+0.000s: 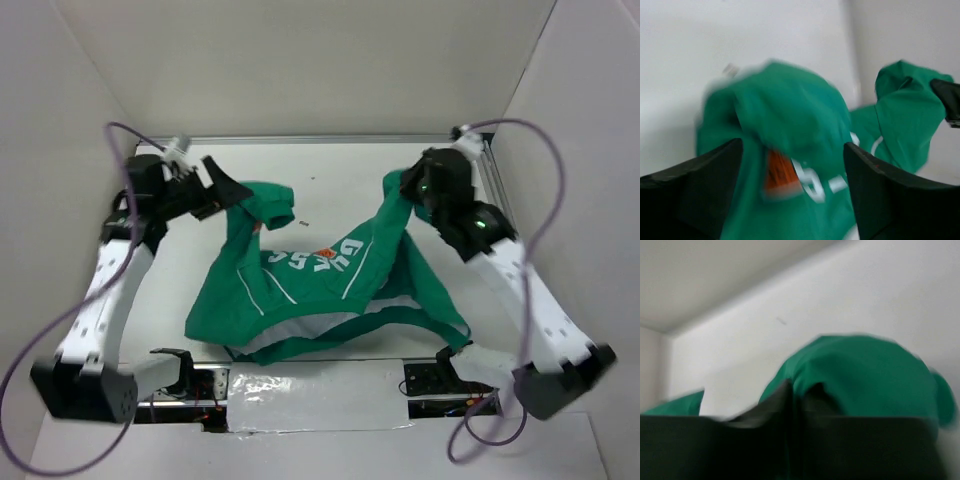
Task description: Zip up the jacket
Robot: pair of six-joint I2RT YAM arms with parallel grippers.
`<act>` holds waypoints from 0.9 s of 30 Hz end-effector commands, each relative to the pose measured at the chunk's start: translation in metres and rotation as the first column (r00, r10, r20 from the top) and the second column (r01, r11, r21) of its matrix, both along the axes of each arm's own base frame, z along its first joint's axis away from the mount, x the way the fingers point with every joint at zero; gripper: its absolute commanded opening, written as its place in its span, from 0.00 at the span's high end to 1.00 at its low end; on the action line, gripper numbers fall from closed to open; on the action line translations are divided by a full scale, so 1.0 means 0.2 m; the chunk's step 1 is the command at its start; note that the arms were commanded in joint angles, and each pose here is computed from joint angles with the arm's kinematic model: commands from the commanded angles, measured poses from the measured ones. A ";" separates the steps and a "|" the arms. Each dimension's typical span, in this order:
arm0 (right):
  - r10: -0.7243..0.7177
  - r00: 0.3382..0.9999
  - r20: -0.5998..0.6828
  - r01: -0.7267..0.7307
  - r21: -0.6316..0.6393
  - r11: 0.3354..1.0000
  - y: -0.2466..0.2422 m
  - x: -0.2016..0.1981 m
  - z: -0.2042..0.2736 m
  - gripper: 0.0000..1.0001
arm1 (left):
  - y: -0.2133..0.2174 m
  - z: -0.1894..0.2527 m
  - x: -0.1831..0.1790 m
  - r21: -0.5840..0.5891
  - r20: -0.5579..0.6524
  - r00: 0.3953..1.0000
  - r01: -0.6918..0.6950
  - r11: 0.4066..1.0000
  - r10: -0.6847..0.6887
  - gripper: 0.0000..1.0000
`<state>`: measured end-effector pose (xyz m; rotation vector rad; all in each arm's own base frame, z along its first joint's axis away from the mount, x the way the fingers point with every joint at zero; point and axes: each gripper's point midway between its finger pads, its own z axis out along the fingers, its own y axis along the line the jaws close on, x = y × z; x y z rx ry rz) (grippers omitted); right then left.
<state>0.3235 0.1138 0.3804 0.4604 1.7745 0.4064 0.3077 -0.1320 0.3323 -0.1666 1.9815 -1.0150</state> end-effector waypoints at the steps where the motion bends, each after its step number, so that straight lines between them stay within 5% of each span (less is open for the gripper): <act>1: 0.095 0.961 -0.259 -0.079 0.071 0.994 0.10 0.14 -0.56 0.64 | -0.02 -0.31 0.09 0.061 -0.175 0.985 0.004 0.998 0.007 0.01; 4: 0.117 0.932 -0.343 -0.113 0.031 0.993 0.12 0.17 -0.74 0.28 | 0.00 -0.51 0.12 0.157 -0.312 0.945 -0.053 0.986 0.101 0.01; 11: 0.156 0.901 -0.404 -0.192 -0.049 0.980 0.16 0.02 -0.92 0.00 | -0.08 -0.81 -0.17 0.260 -0.518 0.833 -0.065 0.963 0.196 0.01; 19: 0.346 0.791 -0.504 -0.358 0.077 0.930 0.34 -0.36 -1.19 0.00 | -0.13 -1.24 -0.79 0.369 -0.809 0.507 0.042 0.928 0.299 0.01; 23: 0.475 0.731 -0.489 -0.438 0.198 0.877 0.44 -0.49 -1.31 0.00 | -0.16 -1.32 -0.87 0.361 -0.825 0.481 0.043 0.932 0.297 0.01; 27: 0.496 0.714 -0.494 -0.459 0.205 0.865 0.49 -0.51 -1.37 0.00 | -0.21 -1.32 -0.80 0.351 -0.790 0.554 0.058 0.934 0.263 0.01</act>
